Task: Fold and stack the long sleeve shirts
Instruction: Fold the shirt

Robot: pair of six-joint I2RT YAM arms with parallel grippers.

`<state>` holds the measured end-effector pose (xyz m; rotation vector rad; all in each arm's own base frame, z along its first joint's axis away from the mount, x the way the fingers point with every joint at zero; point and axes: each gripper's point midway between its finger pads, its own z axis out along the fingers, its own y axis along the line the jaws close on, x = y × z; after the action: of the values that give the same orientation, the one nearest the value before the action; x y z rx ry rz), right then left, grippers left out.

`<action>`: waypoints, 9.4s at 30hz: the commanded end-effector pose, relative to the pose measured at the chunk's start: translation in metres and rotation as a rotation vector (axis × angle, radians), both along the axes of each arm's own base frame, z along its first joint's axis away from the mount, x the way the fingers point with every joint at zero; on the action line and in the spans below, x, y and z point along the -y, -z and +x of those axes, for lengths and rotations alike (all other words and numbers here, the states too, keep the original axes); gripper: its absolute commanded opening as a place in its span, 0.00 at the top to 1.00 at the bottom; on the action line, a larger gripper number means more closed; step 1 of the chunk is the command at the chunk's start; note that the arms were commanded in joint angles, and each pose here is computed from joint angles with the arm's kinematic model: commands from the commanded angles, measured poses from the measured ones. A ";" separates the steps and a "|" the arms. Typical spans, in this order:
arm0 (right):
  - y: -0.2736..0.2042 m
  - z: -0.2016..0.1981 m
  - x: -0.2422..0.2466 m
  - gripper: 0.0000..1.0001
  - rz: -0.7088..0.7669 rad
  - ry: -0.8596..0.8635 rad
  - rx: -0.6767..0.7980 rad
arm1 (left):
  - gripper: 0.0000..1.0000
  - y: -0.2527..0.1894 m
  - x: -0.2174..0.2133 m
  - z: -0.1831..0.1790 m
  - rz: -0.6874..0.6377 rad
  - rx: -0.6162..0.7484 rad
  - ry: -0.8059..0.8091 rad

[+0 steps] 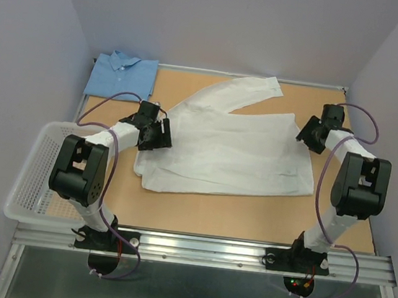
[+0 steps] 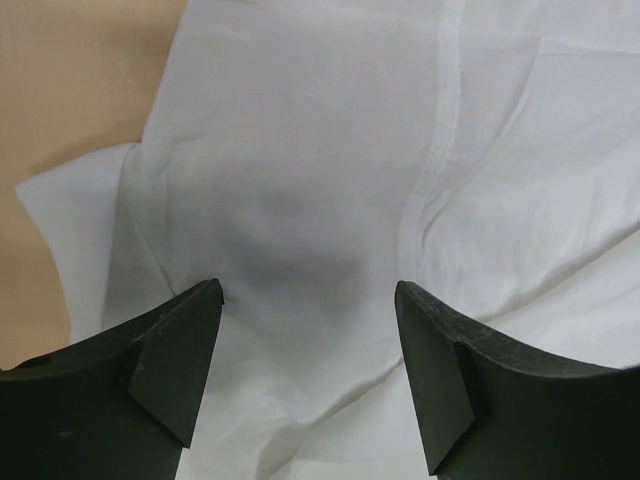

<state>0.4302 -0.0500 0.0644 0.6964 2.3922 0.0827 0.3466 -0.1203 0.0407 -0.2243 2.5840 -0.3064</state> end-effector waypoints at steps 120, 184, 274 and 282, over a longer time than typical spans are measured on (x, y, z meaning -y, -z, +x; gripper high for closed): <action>0.011 0.124 -0.038 0.99 -0.097 -0.535 0.105 | 1.00 -0.043 0.008 0.162 0.179 0.180 0.271; -0.006 -0.010 0.000 0.99 0.103 0.089 0.141 | 0.76 -0.018 -0.011 0.021 0.139 0.107 0.181; -0.018 0.028 0.054 0.58 -0.055 0.137 0.014 | 0.48 0.012 -0.040 0.025 -0.068 -0.002 -0.161; -0.062 0.030 -0.004 0.48 0.088 -0.053 0.126 | 0.36 -0.049 -0.028 0.039 -0.131 0.133 -0.103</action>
<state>0.4640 -0.0857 0.1064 0.7522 2.3022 0.0699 0.3772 -0.0902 0.0435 -0.4297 2.5093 -0.3858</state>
